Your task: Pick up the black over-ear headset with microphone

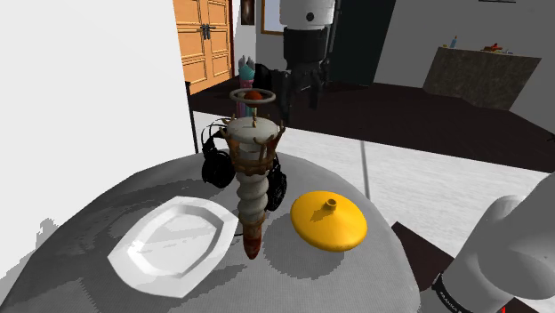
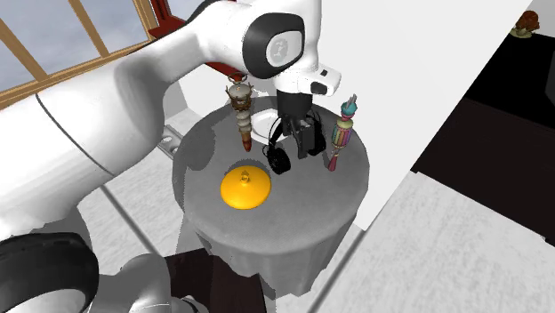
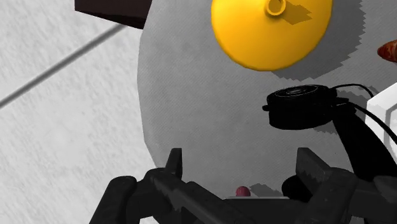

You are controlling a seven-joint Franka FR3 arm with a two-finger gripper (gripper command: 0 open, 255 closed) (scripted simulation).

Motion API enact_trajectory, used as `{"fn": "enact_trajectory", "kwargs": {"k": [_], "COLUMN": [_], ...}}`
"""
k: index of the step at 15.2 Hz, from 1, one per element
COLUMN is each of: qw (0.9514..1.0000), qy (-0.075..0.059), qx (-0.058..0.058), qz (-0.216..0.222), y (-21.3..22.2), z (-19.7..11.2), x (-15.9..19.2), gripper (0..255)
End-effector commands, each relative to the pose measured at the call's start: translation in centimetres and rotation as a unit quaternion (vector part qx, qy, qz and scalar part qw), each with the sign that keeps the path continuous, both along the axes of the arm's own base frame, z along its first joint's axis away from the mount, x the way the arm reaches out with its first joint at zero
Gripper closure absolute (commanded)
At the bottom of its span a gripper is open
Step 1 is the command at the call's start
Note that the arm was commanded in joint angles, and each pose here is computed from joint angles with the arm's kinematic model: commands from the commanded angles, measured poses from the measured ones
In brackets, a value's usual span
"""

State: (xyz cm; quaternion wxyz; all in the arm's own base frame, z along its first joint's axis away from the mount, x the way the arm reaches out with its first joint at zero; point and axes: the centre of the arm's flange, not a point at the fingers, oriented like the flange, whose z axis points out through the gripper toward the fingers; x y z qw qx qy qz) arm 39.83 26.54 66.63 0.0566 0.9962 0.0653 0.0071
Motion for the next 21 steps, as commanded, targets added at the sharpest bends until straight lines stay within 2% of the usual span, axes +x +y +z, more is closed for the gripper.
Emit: {"fn": "enact_trajectory", "kwargs": {"k": [1, 10, 18, 20, 21], "qw": [0.9999, 0.9966, 0.9966, 0.9966, 0.9966], "qy": [-0.001, -0.004, -0.004, -0.004, -0.004], "qx": [-0.007, -0.038, -0.038, -0.038, -0.038], "qz": [0.013, 0.073, 0.073, 0.073, 0.073], "y": [2.3, 14.6, 14.8, 14.7, 14.8], "z": [0.1, 0.5, -3.5, -3.5, -3.5], "x": [0.8, 3.8, 3.8, 3.8, 3.8], "gripper": [0, 0, 0, 0, 255]}}
